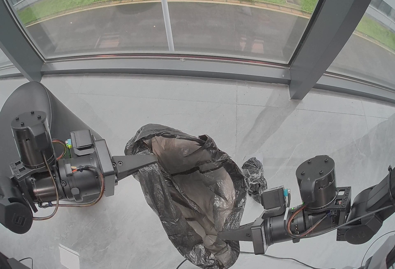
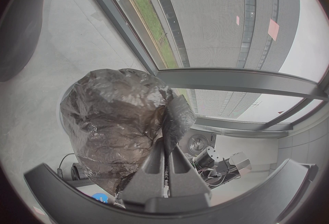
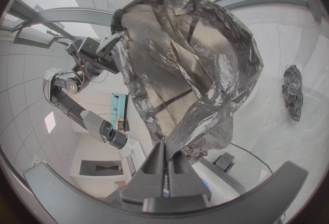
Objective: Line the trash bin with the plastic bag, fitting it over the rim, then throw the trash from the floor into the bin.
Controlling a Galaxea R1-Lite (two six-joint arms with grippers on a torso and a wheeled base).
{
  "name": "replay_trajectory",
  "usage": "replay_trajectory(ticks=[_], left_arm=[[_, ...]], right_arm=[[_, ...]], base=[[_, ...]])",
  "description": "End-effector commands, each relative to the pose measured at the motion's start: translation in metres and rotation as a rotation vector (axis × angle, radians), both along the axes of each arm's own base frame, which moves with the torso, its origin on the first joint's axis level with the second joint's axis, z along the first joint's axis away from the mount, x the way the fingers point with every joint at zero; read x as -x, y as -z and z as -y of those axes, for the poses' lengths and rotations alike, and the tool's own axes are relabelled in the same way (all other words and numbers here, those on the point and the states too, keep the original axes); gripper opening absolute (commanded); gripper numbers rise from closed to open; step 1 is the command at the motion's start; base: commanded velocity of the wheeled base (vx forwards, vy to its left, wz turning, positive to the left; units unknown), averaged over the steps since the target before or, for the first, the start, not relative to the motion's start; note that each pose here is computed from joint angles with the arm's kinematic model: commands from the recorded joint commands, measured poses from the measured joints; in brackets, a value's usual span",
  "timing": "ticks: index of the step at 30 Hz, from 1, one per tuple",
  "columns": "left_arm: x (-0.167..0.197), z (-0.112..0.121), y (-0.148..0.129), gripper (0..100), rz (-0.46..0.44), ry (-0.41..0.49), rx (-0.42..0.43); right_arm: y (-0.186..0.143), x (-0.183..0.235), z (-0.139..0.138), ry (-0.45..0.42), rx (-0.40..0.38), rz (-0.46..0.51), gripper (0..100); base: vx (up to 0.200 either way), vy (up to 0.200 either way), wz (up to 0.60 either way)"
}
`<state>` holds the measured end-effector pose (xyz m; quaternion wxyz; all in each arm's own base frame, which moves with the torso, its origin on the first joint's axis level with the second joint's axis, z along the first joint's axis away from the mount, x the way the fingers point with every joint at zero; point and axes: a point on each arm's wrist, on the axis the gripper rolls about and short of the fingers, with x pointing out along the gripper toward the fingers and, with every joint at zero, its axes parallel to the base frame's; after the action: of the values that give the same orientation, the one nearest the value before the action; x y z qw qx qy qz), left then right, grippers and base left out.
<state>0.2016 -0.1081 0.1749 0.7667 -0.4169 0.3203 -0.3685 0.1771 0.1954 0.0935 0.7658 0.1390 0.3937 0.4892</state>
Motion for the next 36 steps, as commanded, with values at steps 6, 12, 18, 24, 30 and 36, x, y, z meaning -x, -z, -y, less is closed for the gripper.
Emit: replay_trajectory(ticks=[6, 12, 18, 24, 30, 36], left_arm=[[-0.015, 0.008, 0.009, 0, -0.001, 0.007, 0.005], [-0.017, 0.01, -0.007, 0, 0.041, 0.009, 0.039], [-0.017, 0.01, -0.008, 0, 0.023, 0.007, 0.055], [-0.02, 0.012, -0.002, 0, -0.002, 0.003, 0.05], [-0.027, 0.014, 0.008, 0, -0.039, 0.0, 0.035], [-0.037, 0.017, 0.017, 0, -0.04, -0.007, 0.036]], right_arm=[[-0.02, -0.003, 0.003, 0.018, -0.06, 0.056, 0], [-0.03, -0.005, 0.003, 0.025, -0.087, 0.082, 0], [-0.044, -0.001, 0.01, 0.04, -0.131, 0.105, 0], [-0.047, -0.002, 0.012, 0.064, -0.149, 0.076, 0], [-0.04, -0.006, 0.008, 0.071, -0.134, 0.048, 0], [-0.025, -0.026, 0.0, 0.095, -0.104, 0.029, 0]], base=[[0.0, 0.0, 0.0], [0.0, 0.0, 0.0], [0.0, 0.0, 0.0], [0.0, 0.0, 0.0], [0.0, 0.0, 0.0], [0.0, 0.0, 0.0]])
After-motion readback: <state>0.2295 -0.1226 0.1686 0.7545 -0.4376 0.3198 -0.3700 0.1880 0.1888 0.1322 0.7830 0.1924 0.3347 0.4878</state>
